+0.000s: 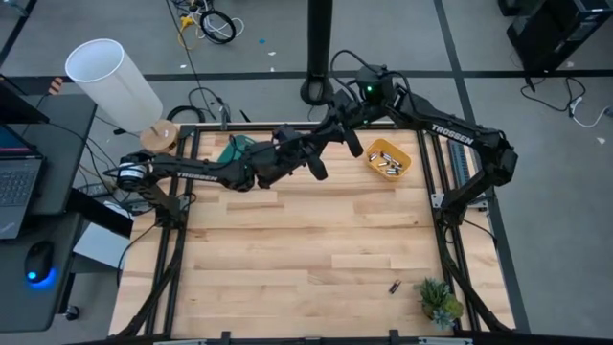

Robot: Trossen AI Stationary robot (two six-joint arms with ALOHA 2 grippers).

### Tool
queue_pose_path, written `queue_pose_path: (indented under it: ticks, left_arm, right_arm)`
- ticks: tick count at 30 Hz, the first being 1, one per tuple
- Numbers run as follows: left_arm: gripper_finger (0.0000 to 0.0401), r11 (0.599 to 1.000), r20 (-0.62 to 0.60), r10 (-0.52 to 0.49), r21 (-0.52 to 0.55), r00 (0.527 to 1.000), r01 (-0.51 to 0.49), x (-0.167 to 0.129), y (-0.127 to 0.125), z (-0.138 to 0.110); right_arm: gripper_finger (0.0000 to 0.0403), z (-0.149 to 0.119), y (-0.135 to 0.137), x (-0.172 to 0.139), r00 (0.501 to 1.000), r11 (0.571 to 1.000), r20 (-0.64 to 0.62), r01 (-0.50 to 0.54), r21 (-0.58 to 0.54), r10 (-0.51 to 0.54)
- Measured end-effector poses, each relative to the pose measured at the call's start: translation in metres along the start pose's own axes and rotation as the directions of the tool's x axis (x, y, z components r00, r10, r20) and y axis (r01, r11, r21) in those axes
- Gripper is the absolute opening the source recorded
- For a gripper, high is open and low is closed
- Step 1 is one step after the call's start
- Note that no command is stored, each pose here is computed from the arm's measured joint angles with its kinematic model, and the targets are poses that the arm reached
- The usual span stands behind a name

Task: Sort batteries
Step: Put the black battery into the blue bin

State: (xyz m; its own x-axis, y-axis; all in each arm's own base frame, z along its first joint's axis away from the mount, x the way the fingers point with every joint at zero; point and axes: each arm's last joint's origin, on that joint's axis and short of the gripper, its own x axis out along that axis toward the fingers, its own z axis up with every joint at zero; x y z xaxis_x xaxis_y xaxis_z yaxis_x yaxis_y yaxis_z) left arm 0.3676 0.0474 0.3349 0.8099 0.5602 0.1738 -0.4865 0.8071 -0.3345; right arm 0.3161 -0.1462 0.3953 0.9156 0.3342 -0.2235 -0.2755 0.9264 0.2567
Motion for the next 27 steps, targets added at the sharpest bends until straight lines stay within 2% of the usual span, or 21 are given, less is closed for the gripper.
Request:
queue_pose_path:
  ticks: [5, 8, 11, 14, 18, 21, 25, 27]
  left_arm:
    - [0.0043, 0.999, -0.002, -0.001, -0.036, 1.0, 0.0, 0.0, 0.0, 0.001]
    - [0.0043, 0.997, -0.005, 0.031, -0.067, 0.999, -0.032, -0.004, 0.002, 0.008]
    - [0.0043, 0.99, -0.034, 0.116, -0.075, 0.993, -0.119, -0.012, 0.006, 0.018]
    - [0.0043, 0.972, -0.103, 0.228, -0.033, 0.968, -0.232, -0.025, 0.011, 0.026]
    - [0.0043, 0.938, -0.253, 0.342, 0.031, 0.905, -0.346, -0.049, 0.027, 0.035]
    - [0.0043, 0.9, -0.379, 0.433, 0.132, 0.818, -0.415, -0.063, 0.046, 0.032]
    - [0.0043, 0.882, -0.52, 0.464, 0.194, 0.717, -0.43, -0.067, 0.073, 0.03]
    - [0.0043, 0.887, -0.552, 0.451, 0.188, 0.701, -0.422, -0.063, 0.088, 0.027]
  right_arm:
    - [0.0103, 0.0, -0.003, -0.004, 0.999, 0.999, -0.002, 0.037, 0.024, -0.037]
    - [0.0116, 0.003, -0.006, -0.012, 0.997, 0.998, 0.019, 0.069, 0.013, -0.069]
    - [0.012, 0.007, -0.01, -0.025, 0.99, 0.991, 0.04, 0.135, 0.007, -0.135]
    - [0.0118, 0.009, -0.018, -0.038, 0.972, 0.974, 0.059, 0.226, 0.008, -0.226]
    - [0.0114, 0.011, -0.029, -0.058, 0.947, 0.951, 0.079, 0.309, 0.028, -0.31]
    - [0.0114, 0.008, -0.037, -0.068, 0.931, 0.932, 0.064, 0.356, 0.066, -0.36]
    - [0.0113, -0.003, -0.041, -0.074, 0.907, 0.904, -0.03, 0.421, 0.075, -0.42]
    - [0.0113, -0.01, -0.041, -0.072, 0.892, 0.893, -0.095, 0.447, 0.054, -0.441]
